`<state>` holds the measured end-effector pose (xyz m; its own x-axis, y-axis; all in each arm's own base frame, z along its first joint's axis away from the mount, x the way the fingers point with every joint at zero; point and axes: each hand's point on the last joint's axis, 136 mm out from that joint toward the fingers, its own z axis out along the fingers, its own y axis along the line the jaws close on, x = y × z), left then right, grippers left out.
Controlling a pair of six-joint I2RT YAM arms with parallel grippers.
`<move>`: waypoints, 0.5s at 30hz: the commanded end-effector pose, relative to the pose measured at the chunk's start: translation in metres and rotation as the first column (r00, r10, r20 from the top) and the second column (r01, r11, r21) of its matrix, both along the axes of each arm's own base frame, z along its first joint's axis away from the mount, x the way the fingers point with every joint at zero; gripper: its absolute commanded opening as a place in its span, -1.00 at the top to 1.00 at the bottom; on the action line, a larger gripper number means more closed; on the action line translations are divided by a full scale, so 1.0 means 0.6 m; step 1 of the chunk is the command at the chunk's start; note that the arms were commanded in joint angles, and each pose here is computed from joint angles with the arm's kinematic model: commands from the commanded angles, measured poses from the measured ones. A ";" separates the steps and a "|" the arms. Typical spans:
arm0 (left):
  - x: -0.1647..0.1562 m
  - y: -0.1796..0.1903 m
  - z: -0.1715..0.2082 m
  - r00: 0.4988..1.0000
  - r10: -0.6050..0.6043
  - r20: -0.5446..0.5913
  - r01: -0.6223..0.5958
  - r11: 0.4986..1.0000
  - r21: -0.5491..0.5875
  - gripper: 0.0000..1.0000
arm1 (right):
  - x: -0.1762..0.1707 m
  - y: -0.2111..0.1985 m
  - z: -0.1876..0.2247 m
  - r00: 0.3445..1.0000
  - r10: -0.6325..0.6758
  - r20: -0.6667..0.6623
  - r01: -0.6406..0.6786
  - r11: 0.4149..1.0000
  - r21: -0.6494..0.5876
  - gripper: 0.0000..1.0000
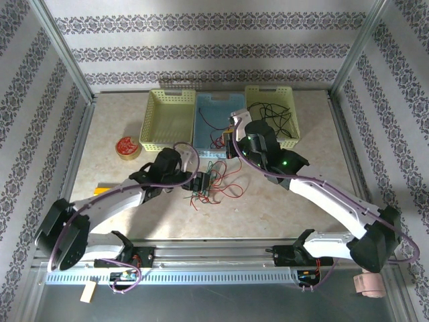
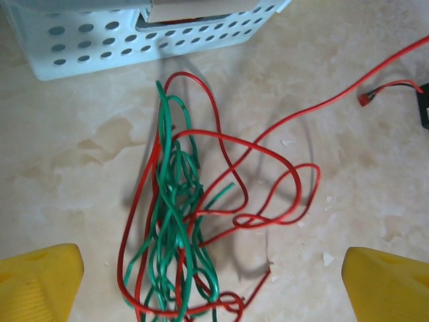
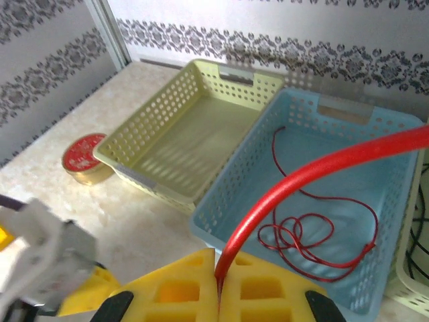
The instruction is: Untangle the cables
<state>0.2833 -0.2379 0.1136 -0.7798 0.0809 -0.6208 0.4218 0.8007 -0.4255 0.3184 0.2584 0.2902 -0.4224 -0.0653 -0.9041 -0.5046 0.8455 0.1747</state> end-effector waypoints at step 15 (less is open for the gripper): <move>0.025 0.022 -0.137 0.983 0.071 -0.169 -0.024 0.964 0.264 -0.52 | -0.011 -0.067 0.167 0.975 -0.085 0.205 0.061 0.991 0.121 1.00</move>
